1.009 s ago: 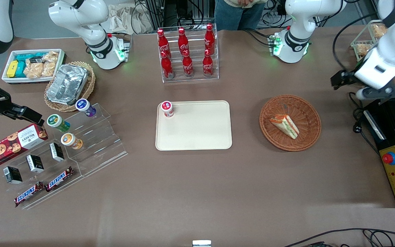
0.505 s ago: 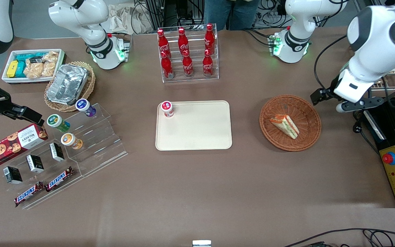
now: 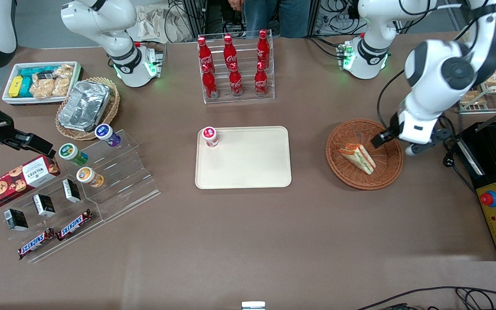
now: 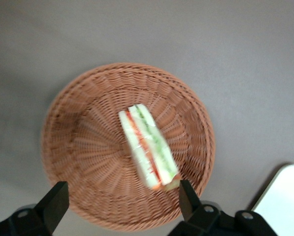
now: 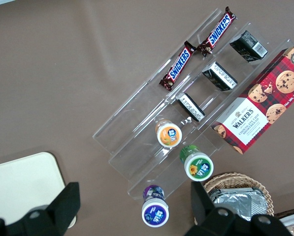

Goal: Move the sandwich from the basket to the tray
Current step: 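Move the left gripper over the wicker basket toward the sandwich, then lower the left gripper and close it on the wrapped sandwich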

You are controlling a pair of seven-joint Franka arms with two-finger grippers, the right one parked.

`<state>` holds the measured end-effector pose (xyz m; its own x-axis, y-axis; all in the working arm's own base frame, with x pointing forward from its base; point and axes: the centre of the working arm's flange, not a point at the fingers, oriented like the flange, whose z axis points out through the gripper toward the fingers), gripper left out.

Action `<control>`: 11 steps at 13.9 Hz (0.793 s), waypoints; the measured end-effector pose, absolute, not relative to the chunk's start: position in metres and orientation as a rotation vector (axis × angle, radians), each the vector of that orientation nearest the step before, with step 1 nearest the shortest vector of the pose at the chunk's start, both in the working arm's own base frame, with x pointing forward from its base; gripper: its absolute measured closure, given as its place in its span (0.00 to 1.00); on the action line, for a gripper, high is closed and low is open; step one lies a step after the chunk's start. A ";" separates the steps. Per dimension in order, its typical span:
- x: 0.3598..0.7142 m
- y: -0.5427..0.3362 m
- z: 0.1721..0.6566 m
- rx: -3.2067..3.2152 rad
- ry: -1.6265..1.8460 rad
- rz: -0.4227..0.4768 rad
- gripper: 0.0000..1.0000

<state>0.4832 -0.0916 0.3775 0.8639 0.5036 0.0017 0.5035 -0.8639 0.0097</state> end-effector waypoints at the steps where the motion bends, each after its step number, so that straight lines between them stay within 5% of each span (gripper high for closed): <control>1: 0.485 -0.096 0.367 3.010 0.858 0.004 0.00; 11: 0.492 -0.126 0.280 2.910 1.166 -0.085 0.00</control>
